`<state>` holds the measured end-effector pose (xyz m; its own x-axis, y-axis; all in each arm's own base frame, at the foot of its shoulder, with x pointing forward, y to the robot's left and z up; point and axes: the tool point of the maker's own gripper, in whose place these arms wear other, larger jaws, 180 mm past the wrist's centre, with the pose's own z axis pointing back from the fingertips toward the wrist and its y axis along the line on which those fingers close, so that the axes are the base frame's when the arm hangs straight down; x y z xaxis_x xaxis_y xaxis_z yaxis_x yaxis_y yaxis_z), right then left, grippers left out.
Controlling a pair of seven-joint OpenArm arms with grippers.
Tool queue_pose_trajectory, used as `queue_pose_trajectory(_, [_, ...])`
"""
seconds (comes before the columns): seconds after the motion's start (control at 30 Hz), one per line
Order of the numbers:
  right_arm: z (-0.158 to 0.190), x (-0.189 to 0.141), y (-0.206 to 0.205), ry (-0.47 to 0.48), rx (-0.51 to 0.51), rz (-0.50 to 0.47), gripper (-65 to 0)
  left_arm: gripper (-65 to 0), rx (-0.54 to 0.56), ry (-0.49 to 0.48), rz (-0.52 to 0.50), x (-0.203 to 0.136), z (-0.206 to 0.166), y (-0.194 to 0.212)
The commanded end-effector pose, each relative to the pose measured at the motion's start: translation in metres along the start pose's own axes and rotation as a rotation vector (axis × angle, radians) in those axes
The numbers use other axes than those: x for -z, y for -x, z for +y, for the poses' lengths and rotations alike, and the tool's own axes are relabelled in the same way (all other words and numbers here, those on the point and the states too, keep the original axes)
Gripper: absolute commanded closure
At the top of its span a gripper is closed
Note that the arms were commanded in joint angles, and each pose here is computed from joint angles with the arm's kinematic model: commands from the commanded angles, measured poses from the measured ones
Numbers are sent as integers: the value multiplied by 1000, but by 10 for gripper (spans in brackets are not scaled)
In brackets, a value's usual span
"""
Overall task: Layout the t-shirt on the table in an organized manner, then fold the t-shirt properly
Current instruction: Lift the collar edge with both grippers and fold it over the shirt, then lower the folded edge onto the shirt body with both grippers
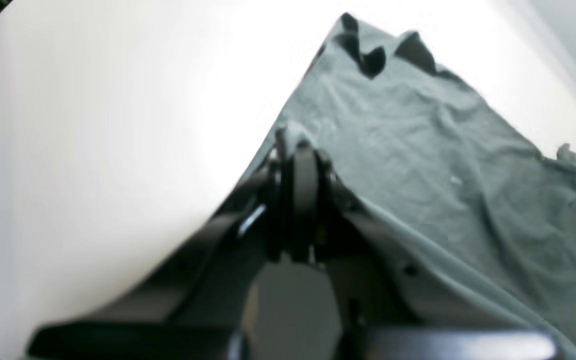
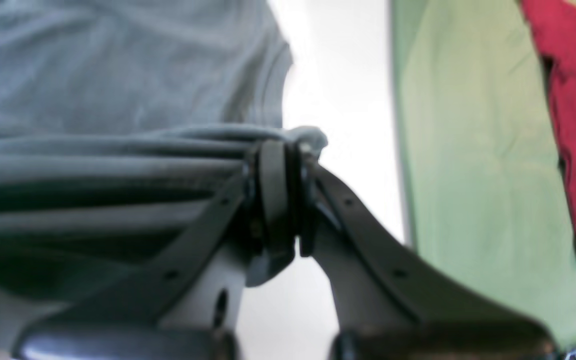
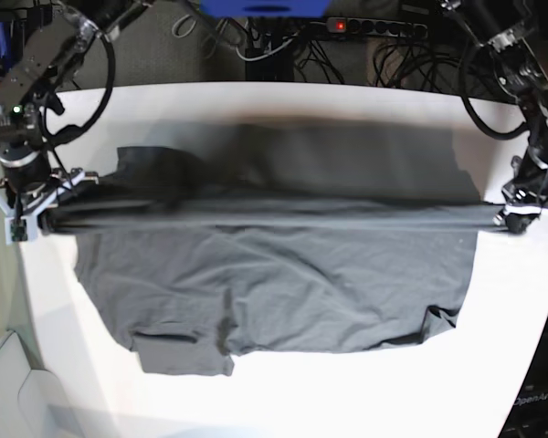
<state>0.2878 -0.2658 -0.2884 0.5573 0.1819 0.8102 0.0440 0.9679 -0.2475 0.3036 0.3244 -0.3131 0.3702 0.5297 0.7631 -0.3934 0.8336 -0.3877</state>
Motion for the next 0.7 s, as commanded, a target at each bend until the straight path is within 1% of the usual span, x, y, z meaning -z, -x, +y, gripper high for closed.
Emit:
queue_pose_trajectory(0.0, [-3, 0, -18, 9, -10, -55, 0, -1, 11, 1, -55, 0, -1, -19])
queue_pose_trajectory(0.13, [7, 11, -25, -33, -36, -63, 0, -1, -15, 12, -58, 10, -4, -24])
queue_pose_trajectory(0.23, [12, 17, -21, -55, -32, -47, 0, -1, -34, 19, -53, 17, -6, -25])
queue_pose_trajectory(0.3, [13, 22, -22, -63, -20, -47, 0, -1, -27, 41, -28, 25, -17, -19])
queue_pose_trajectory(0.47, [10, 37, -18, -78, -10, -24, 0, -1, -1, 76, 2, 38, -34, -17])
queue_pose_trajectory(0.67, [-2, 53, -26, -81, -6, -22, 0, -1, -29, 89, 3, 51, -40, -24])
